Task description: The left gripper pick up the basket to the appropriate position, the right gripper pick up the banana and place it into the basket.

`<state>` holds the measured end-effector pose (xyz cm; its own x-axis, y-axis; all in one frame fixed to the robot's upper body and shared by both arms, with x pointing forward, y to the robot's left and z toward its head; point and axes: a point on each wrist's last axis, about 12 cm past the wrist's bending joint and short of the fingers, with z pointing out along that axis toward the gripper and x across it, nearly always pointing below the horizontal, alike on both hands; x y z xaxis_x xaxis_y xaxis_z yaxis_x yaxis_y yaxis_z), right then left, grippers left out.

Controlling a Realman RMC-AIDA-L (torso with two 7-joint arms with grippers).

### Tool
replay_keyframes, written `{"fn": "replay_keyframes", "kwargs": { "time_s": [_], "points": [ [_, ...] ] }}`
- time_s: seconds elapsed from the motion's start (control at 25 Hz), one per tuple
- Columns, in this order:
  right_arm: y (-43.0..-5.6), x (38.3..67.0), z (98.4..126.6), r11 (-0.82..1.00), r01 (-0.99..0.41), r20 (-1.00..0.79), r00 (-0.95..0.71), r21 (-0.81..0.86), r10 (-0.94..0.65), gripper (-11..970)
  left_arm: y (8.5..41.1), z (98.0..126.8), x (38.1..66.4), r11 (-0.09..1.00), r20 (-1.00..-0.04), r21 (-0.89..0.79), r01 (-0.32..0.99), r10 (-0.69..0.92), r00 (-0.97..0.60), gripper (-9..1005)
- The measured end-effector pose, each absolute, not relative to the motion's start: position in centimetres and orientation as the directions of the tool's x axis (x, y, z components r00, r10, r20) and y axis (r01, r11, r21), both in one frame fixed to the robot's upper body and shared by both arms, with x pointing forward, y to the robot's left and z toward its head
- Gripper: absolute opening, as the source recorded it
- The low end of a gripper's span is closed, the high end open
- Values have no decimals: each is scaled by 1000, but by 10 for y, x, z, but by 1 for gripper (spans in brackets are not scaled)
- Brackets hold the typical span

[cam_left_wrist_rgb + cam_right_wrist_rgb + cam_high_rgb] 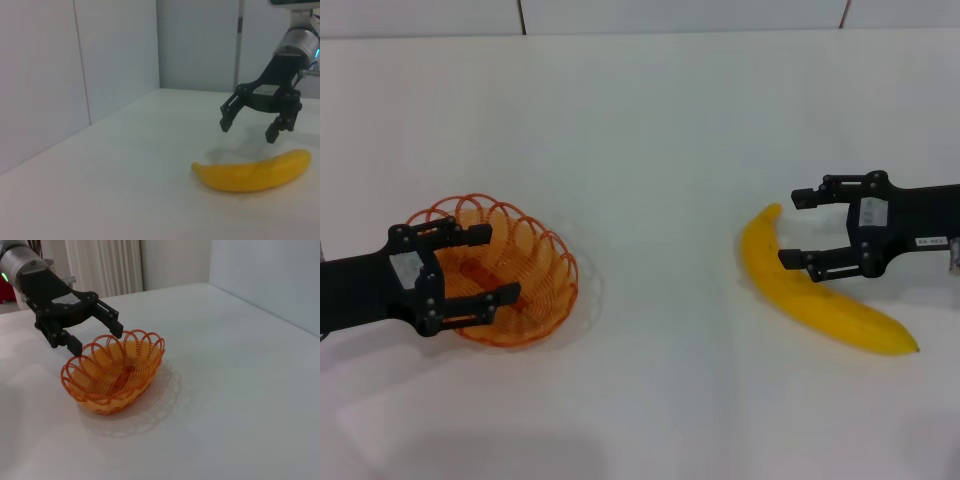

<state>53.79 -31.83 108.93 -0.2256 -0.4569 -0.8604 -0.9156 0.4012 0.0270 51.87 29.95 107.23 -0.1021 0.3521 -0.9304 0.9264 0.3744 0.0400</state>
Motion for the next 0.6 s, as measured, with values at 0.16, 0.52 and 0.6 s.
{"fn": "replay_keyframes", "kwargs": {
  "time_s": [0.16,0.52,0.6],
  "points": [
    [-318,538,1089,403,-915,-861,-226,27,-456,832,299,1072,519,374,-931,39,926,351,-103,792],
    [-318,538,1087,409,-912,-860,-226,21,-459,831,303,1076,521,417,-940,9,909,313,-134,773],
    [-318,538,1087,409,-912,-860,-225,21,-458,831,309,1083,526,461,-945,-34,887,275,-179,769]
  ]
}}
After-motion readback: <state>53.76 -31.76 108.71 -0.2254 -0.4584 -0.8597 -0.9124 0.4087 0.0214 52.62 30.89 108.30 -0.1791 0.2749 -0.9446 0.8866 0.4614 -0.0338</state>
